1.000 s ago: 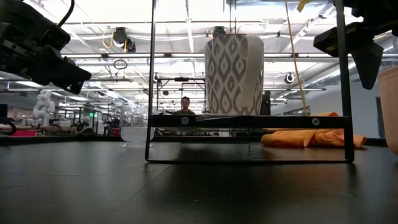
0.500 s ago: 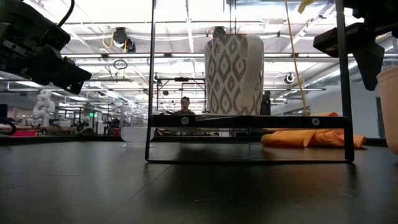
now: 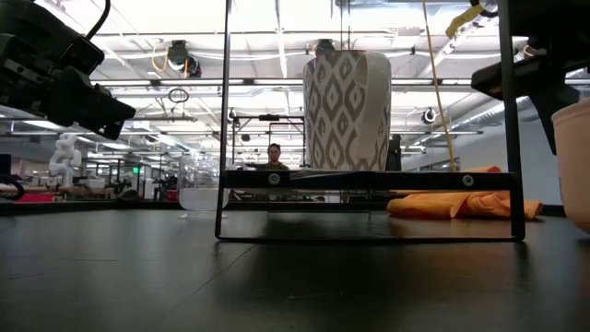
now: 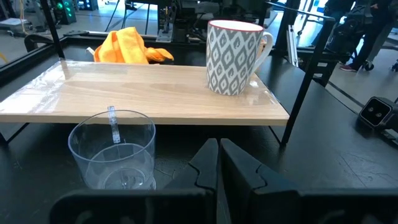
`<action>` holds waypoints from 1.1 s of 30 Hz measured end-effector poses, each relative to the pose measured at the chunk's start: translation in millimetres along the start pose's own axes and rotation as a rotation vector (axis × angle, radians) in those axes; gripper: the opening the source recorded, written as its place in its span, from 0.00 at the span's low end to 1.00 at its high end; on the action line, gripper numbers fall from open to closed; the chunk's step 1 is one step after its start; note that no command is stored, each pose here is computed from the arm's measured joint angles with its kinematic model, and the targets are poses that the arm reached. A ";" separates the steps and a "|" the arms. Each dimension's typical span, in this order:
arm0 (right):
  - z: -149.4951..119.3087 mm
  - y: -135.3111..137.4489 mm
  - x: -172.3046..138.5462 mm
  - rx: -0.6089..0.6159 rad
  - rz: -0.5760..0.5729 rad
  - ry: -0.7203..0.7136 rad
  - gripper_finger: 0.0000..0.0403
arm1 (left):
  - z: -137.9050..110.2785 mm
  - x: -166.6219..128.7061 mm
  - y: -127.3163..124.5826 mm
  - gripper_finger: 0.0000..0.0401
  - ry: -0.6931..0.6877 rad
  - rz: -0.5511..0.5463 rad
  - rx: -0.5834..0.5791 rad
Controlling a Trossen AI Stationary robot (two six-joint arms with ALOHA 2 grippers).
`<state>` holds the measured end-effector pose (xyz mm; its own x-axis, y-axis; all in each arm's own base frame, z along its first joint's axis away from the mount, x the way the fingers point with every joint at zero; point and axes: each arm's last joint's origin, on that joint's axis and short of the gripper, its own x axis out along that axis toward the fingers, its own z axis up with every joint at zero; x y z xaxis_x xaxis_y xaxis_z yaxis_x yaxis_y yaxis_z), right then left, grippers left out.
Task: Stack small to large cups/mugs on shelf
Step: Put the orange cup on the shelf
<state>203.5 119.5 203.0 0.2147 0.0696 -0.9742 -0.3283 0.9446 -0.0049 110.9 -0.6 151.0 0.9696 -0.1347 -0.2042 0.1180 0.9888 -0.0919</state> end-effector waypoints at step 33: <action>-4.3 -5.9 -11.5 0.019 -0.005 -0.026 0.01 | 0.1 0.0 0.0 0.05 -0.001 0.000 0.000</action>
<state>199.0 111.7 213.3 0.2406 0.0726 -0.9679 -0.3094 0.9509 -0.0056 110.9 -0.6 151.0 0.9698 -0.1347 -0.2035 0.1181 0.9888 -0.0916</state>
